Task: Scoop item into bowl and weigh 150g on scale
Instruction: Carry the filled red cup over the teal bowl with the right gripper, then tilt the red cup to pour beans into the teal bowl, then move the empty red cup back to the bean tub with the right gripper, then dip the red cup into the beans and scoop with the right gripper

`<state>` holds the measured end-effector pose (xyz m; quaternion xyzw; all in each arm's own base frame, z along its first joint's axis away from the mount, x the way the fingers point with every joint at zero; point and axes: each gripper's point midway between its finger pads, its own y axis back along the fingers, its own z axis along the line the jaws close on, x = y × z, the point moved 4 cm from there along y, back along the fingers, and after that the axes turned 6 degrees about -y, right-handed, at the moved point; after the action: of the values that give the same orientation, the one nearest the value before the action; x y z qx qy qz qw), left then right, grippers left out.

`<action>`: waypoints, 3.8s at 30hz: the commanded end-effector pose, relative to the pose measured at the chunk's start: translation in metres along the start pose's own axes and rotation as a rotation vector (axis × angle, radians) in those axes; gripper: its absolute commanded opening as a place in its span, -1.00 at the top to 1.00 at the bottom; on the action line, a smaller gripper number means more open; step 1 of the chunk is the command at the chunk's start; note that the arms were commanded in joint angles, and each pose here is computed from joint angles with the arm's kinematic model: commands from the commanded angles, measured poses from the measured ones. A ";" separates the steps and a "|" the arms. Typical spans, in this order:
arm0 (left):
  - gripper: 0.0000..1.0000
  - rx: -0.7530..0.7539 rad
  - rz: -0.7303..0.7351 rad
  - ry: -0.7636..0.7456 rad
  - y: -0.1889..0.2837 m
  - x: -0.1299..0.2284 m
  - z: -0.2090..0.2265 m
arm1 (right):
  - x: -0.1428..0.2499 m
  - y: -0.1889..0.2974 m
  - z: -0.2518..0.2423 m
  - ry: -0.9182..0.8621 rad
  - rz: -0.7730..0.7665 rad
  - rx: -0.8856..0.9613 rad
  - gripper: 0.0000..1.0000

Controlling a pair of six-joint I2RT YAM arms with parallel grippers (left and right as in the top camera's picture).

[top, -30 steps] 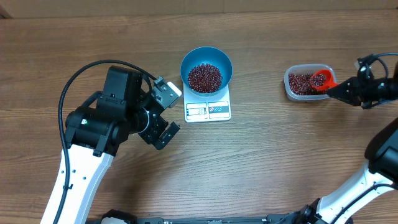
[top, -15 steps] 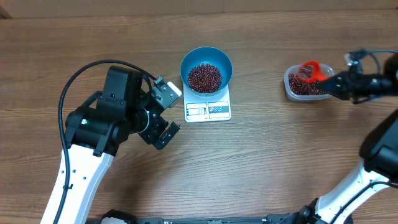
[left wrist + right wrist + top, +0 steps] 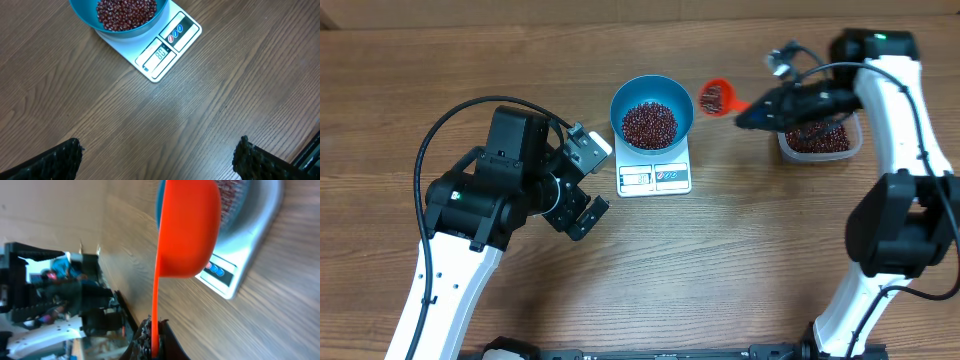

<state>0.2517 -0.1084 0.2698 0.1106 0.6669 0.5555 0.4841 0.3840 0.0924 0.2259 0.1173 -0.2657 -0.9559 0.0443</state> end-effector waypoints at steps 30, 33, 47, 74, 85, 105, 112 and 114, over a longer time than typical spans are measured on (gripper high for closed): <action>-0.99 -0.009 -0.023 0.006 0.005 -0.006 0.002 | -0.051 -0.103 0.043 0.596 -0.022 1.155 0.92; -0.99 -0.009 -0.023 0.006 0.005 -0.006 0.002 | -0.050 -0.095 0.057 0.616 -0.055 1.169 0.92; -0.99 -0.009 -0.023 0.006 0.005 -0.006 0.002 | -0.023 -0.020 0.114 0.537 -0.240 1.115 0.93; -0.99 -0.009 -0.023 0.006 0.005 -0.006 0.002 | 0.036 0.091 -0.112 -0.331 0.084 1.219 0.92; -0.99 -0.009 -0.023 0.006 0.005 -0.006 0.002 | 0.030 0.076 -0.167 -0.352 0.172 1.295 0.93; -0.99 -0.009 -0.023 0.006 0.005 -0.006 0.002 | 0.032 0.047 -0.153 -0.363 0.137 0.776 0.93; -0.99 -0.009 -0.023 0.006 0.005 -0.006 0.002 | 0.033 0.068 -0.149 -0.374 0.014 0.491 0.93; -0.99 -0.009 -0.023 0.006 0.005 -0.006 0.002 | 0.034 0.077 -0.149 -0.375 -0.027 0.430 0.93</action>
<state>0.2517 -0.1084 0.2698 0.1106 0.6669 0.5555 0.4841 0.3840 -0.0549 0.1255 -0.0805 -0.5530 -0.8290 -0.0231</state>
